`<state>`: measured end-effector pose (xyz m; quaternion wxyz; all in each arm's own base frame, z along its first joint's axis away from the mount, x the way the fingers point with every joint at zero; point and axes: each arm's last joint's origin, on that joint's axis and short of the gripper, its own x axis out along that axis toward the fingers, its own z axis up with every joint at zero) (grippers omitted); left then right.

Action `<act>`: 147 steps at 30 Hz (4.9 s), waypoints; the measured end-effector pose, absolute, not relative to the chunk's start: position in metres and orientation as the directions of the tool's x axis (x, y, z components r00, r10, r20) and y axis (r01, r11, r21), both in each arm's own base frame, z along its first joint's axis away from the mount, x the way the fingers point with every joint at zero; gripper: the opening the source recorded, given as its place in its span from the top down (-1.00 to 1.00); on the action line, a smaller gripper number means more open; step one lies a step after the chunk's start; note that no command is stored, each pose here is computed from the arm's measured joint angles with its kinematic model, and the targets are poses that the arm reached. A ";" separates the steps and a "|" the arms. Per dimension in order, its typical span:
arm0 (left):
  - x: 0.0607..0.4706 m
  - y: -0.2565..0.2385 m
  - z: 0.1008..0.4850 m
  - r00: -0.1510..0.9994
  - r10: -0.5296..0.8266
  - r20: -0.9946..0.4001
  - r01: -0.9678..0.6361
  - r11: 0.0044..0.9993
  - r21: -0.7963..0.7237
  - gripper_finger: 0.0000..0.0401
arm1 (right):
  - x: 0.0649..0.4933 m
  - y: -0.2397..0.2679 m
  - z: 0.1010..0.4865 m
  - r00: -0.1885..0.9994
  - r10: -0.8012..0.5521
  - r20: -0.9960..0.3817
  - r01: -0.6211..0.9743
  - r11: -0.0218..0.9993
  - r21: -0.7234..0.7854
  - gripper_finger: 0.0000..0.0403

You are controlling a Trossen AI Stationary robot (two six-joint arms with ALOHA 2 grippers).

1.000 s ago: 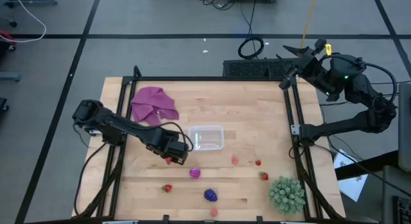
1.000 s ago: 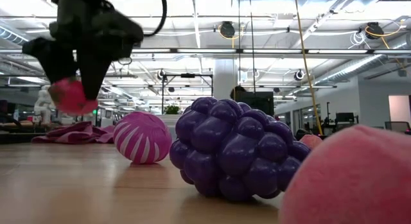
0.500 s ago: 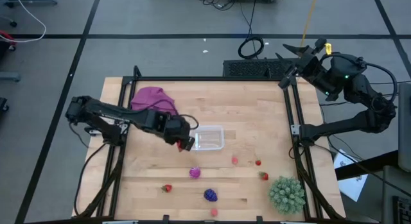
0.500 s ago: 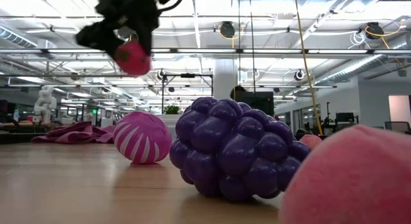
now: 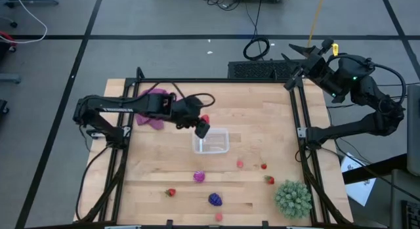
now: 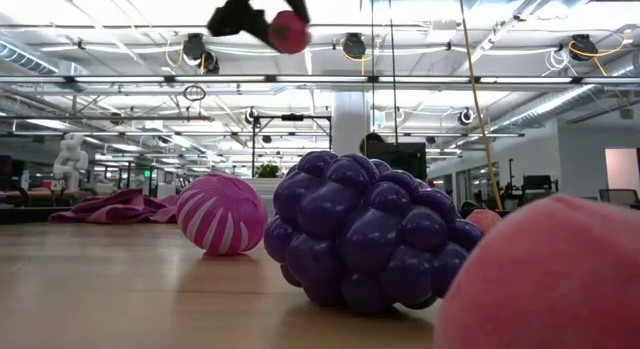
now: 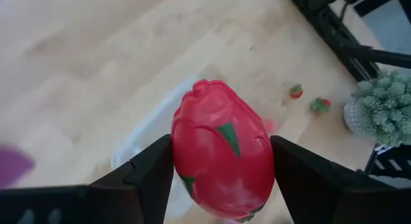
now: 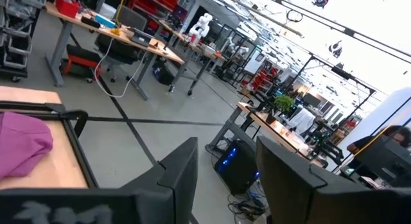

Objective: Pick and placing Produce into tupperware
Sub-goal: Put the red dragon fruit into the transparent bin, then put the violet onion into the transparent bin

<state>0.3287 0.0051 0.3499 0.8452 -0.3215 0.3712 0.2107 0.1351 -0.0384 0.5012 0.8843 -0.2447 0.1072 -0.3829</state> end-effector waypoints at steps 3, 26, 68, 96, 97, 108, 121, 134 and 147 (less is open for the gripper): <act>0.343 0.012 0.356 0.646 0.128 -0.753 -0.565 0.744 -0.358 -0.18 | 0.135 -0.038 0.502 0.684 -0.730 0.002 0.628 0.587 -0.512 0.26; 0.392 0.005 0.291 0.157 0.082 -0.984 -0.612 0.790 -0.032 -0.18 | 0.134 -0.039 0.501 0.673 -0.740 -0.002 0.631 0.576 -0.519 0.26; 0.420 -0.013 0.177 -0.073 0.130 -0.989 -0.562 0.814 0.148 -0.25 | 0.134 -0.039 0.497 0.671 -0.740 -0.038 0.611 0.582 -0.536 0.26; 0.422 -0.012 0.177 -0.050 0.142 -0.989 -0.550 0.822 0.146 -0.25 | 0.135 -0.039 0.497 0.671 -0.740 -0.038 0.619 0.588 -0.520 0.26; 0.422 -0.012 0.177 -0.050 0.142 -0.989 -0.551 0.822 0.146 -0.25 | 0.135 -0.039 0.497 0.671 -0.740 -0.038 0.619 0.588 -0.520 0.26; 0.422 -0.012 0.177 -0.050 0.142 -0.989 -0.557 0.818 0.146 -0.25 | 0.135 -0.039 0.497 0.671 -0.740 -0.038 0.619 0.588 -0.521 0.26; 0.422 -0.012 0.177 -0.050 0.142 -0.989 -0.556 0.818 0.146 -0.46 | 0.135 -0.039 0.497 0.671 -0.740 -0.038 0.619 0.588 -0.520 0.26; 0.428 -0.013 0.201 -0.019 0.141 -0.990 -0.551 0.825 0.128 -0.57 | 0.135 -0.039 0.497 0.672 -0.740 -0.038 0.619 0.589 -0.520 0.26; 0.409 -0.045 0.302 0.067 0.048 -0.997 -0.547 0.837 0.004 -0.57 | 0.134 -0.039 0.497 0.672 -0.740 -0.037 0.612 0.583 -0.534 0.26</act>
